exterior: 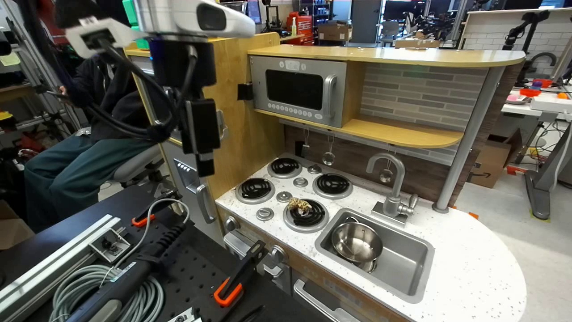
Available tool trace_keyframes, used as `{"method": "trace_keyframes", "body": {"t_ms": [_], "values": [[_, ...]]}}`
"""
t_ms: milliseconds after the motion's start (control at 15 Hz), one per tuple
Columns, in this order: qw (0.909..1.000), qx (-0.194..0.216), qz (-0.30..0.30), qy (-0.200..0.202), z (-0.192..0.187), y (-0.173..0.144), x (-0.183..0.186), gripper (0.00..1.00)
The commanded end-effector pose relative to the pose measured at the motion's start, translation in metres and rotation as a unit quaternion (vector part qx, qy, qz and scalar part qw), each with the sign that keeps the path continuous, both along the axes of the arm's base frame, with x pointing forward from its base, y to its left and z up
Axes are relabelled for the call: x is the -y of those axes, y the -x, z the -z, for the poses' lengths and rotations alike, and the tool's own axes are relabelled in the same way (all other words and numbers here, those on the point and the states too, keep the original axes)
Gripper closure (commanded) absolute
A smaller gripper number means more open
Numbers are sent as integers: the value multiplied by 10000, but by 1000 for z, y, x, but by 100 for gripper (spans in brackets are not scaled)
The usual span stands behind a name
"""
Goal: Put the chicken in the sink
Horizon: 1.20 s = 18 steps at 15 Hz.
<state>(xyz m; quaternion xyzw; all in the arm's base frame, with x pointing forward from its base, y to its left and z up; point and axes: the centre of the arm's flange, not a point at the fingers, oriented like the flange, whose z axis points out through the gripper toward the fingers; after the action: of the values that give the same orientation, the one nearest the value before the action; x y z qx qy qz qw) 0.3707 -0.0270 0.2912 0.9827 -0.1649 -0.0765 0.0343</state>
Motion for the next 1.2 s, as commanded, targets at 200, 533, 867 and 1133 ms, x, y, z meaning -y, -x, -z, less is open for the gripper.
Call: {"method": "trace_keyframes", "body": {"t_ms": [200,533,867,1133], "values": [[9971,-439,606,-132,40,-38,24,0],[9967,-321,708,-215,52,-53,12,0],[9847,542,1623,-334,118,-99,-3,0],[9680,782,2382,-122,183,-145,-3,0]]}}
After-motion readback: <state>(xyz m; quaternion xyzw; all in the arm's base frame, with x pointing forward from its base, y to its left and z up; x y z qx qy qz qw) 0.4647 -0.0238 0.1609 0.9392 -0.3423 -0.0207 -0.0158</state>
